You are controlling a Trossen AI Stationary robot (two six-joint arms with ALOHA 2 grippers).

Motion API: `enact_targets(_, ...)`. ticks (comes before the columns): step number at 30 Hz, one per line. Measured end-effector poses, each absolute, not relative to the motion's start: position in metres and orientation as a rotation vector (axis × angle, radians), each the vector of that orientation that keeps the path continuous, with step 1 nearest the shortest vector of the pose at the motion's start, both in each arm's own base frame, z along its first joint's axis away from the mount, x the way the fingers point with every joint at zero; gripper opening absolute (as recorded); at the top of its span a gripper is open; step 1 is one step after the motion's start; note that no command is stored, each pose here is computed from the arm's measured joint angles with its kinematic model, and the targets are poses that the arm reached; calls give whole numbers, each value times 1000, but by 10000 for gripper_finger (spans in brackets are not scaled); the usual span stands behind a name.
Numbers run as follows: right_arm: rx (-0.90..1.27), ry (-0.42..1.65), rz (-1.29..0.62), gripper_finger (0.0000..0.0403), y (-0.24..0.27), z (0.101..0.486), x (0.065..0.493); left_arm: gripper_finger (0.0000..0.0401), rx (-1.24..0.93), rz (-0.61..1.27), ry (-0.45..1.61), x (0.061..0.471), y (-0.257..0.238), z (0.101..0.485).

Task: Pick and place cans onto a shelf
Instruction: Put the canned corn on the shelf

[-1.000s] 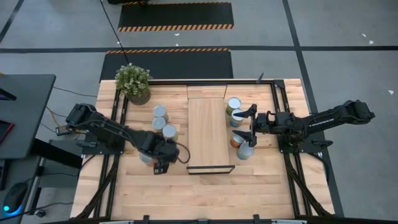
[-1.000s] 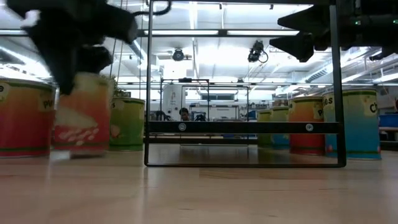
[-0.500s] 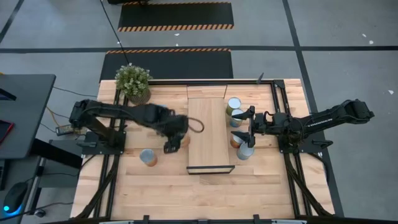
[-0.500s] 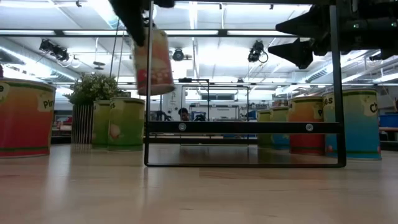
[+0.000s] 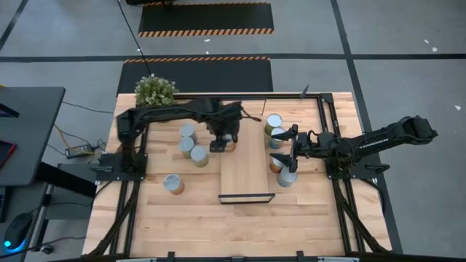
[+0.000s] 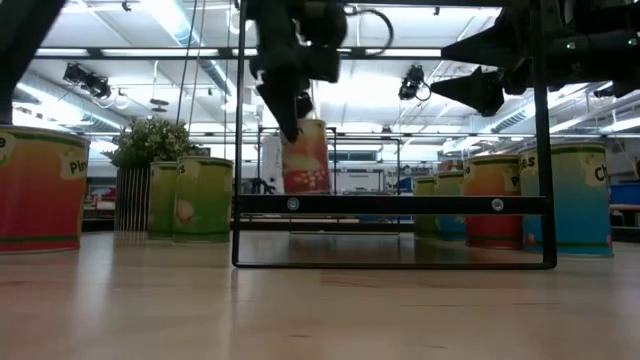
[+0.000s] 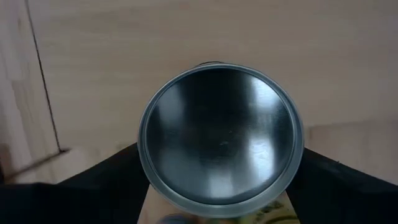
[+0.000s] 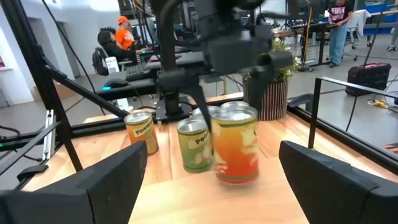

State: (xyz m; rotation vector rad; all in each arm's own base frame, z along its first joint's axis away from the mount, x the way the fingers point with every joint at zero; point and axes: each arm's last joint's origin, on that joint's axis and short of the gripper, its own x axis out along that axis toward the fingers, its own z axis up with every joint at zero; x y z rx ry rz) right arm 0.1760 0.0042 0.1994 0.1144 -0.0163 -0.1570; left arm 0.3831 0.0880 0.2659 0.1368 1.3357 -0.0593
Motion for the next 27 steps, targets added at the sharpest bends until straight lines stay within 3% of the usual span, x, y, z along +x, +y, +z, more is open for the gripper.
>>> enact_targets(4,121,-13,-145,373,6,199,176,329,218,-97,1359,399,97,256)
enact_targets(12,116,-8,-123,373,12,199,176,391,334,-74,1371,408,99,253)
enact_targets(27,106,-7,-123,373,13,199,175,396,561,259,1459,407,103,258)
